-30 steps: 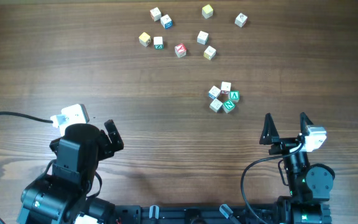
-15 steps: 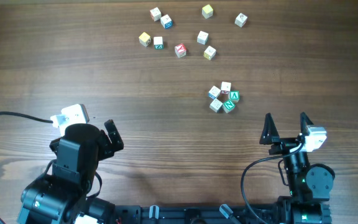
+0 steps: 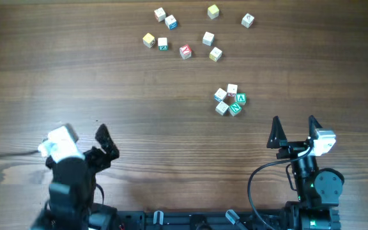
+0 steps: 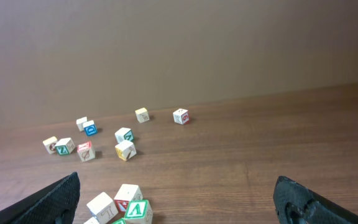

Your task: Form a circle

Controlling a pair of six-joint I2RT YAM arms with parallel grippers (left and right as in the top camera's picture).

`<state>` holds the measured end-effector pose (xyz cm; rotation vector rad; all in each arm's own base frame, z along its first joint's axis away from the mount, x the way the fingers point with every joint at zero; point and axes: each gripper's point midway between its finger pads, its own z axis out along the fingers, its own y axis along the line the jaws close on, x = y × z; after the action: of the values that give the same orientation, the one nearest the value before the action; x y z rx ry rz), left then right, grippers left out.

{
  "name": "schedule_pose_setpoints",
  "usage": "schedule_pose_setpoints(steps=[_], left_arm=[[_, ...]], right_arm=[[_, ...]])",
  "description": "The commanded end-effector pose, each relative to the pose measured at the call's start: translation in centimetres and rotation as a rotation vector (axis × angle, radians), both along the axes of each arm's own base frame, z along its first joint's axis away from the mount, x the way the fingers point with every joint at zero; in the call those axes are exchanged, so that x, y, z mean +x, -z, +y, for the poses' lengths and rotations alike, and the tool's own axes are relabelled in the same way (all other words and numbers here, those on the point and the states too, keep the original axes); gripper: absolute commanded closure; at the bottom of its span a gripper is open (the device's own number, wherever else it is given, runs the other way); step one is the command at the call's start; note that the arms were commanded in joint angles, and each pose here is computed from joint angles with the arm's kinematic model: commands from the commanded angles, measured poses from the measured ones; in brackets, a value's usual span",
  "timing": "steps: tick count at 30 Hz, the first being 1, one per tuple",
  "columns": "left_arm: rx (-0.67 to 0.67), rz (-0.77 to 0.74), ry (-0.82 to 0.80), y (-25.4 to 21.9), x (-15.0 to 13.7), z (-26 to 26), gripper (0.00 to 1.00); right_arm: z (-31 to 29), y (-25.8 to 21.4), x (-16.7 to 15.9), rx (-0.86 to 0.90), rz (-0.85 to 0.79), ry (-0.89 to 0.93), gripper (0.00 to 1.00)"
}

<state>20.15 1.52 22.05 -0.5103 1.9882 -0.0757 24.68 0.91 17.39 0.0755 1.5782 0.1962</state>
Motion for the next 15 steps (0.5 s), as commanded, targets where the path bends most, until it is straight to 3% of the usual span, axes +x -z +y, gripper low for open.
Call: schedule_pose_setpoints(steps=[1, 15], left_arm=[[0.003, -0.165, 0.045, 1.1, 0.5, 0.0, 0.00], [0.055, -0.438, 0.037, 4.2, 3.9, 0.9, 0.00]], right_arm=[[-0.1, -0.3, -0.1, 0.011, -0.014, 0.010, 0.00], [-0.1, -0.3, -0.1, 0.011, -0.014, 0.010, 0.00]])
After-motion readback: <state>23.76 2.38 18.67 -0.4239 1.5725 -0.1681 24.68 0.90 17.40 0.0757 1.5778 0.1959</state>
